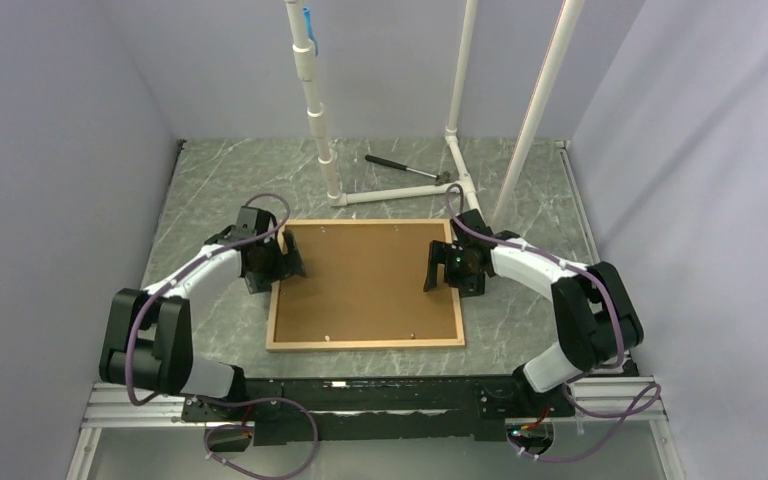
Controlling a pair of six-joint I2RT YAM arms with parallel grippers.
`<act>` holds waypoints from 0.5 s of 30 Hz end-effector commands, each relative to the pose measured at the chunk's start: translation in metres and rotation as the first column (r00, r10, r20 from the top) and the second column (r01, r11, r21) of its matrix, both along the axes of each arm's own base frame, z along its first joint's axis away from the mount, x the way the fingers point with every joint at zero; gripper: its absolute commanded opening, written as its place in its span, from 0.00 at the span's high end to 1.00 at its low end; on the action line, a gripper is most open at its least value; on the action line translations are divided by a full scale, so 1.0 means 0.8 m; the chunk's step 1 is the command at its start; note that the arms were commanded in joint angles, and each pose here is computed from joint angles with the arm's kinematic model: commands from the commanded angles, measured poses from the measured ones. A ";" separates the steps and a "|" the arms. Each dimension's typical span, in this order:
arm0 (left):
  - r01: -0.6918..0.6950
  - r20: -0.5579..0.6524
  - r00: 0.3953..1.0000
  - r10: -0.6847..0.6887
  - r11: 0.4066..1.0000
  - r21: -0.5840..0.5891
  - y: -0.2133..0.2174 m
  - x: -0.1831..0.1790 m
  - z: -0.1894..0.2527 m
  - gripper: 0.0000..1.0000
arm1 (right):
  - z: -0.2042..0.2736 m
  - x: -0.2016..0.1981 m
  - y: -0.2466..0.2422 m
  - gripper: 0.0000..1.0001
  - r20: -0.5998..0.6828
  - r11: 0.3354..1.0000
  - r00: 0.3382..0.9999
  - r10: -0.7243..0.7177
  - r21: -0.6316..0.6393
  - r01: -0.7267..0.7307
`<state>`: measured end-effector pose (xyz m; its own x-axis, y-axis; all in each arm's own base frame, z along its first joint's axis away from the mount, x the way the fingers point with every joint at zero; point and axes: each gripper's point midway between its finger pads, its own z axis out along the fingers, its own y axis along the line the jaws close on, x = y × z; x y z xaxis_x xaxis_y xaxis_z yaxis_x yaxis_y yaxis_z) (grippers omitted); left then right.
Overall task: Put the photo into the frame
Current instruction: Move the photo frame to the center of the board.
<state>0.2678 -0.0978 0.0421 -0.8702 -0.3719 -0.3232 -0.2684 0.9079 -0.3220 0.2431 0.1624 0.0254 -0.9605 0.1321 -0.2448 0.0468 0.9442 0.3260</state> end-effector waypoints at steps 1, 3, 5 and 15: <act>0.075 0.106 0.992 -0.068 0.995 -0.060 -0.022 0.048 0.045 0.06 | 0.016 0.040 0.036 0.09 0.084 0.997 0.996 0.030 0.070 -0.036; 0.063 0.091 0.994 -0.064 0.998 0.009 -0.007 0.048 0.047 0.04 | 0.016 0.039 0.023 0.06 0.094 1.000 0.995 0.015 0.022 -0.017; 0.035 0.077 0.996 -0.042 0.996 0.080 0.012 0.039 0.047 0.01 | 0.018 0.035 0.007 0.03 0.109 1.000 0.994 0.001 -0.030 0.002; 0.070 0.224 0.970 -0.099 0.988 0.137 0.015 -0.007 0.102 0.01 | 0.025 -0.039 -0.053 0.01 0.052 0.983 0.998 -0.016 -0.179 0.026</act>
<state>0.2803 -0.0813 0.1106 -0.7987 -0.3232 -0.5075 -0.2012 0.9384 -0.2810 0.2371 0.1432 0.0447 -0.9332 0.1203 -0.3386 0.0362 0.9690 0.2446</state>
